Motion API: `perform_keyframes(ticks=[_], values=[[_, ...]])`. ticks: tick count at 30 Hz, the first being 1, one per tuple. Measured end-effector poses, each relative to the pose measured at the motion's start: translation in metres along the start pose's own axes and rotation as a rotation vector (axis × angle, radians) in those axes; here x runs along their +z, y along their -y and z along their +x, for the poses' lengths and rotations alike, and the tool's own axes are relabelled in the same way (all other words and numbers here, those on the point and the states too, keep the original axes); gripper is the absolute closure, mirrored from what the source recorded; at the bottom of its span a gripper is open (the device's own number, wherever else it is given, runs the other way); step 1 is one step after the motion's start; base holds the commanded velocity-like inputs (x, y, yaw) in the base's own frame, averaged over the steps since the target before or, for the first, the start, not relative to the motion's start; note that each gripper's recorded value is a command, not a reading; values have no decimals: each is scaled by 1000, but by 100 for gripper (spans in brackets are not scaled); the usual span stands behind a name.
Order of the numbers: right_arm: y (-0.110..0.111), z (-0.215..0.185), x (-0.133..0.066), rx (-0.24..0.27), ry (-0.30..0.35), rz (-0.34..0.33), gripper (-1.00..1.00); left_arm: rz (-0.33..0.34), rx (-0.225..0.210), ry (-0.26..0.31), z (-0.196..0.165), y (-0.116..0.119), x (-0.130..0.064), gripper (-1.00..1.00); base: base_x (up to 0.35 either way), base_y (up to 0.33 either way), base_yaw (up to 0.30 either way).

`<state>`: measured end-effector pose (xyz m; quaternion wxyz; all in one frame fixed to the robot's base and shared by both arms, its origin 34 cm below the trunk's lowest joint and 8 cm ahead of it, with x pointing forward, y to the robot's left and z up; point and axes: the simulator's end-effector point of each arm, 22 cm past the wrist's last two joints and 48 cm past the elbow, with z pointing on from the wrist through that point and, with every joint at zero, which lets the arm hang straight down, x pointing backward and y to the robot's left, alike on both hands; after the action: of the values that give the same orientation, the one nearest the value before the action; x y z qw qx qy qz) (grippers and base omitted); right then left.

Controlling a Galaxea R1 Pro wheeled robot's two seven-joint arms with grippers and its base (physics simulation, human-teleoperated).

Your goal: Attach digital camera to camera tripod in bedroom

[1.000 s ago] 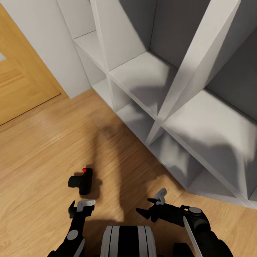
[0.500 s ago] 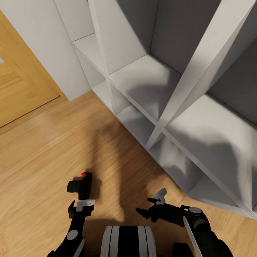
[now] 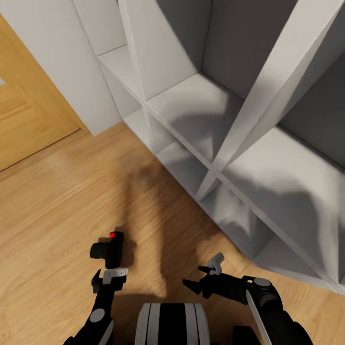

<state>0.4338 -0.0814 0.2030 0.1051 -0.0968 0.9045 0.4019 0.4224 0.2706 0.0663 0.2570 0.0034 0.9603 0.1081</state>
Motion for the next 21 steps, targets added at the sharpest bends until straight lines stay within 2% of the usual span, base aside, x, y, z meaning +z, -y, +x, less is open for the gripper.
perform_keyframes(ticks=[8, 21], values=[[0, 0, 0, 0, 0, 0, -100, 0, 0, 0, 0, 0, 0, -100, 156, 0, 0], [0, 0, 0, 0, 0, 0, -100, -1, 0, -2, 1, -1, 0, -100, 16, 0, 0]])
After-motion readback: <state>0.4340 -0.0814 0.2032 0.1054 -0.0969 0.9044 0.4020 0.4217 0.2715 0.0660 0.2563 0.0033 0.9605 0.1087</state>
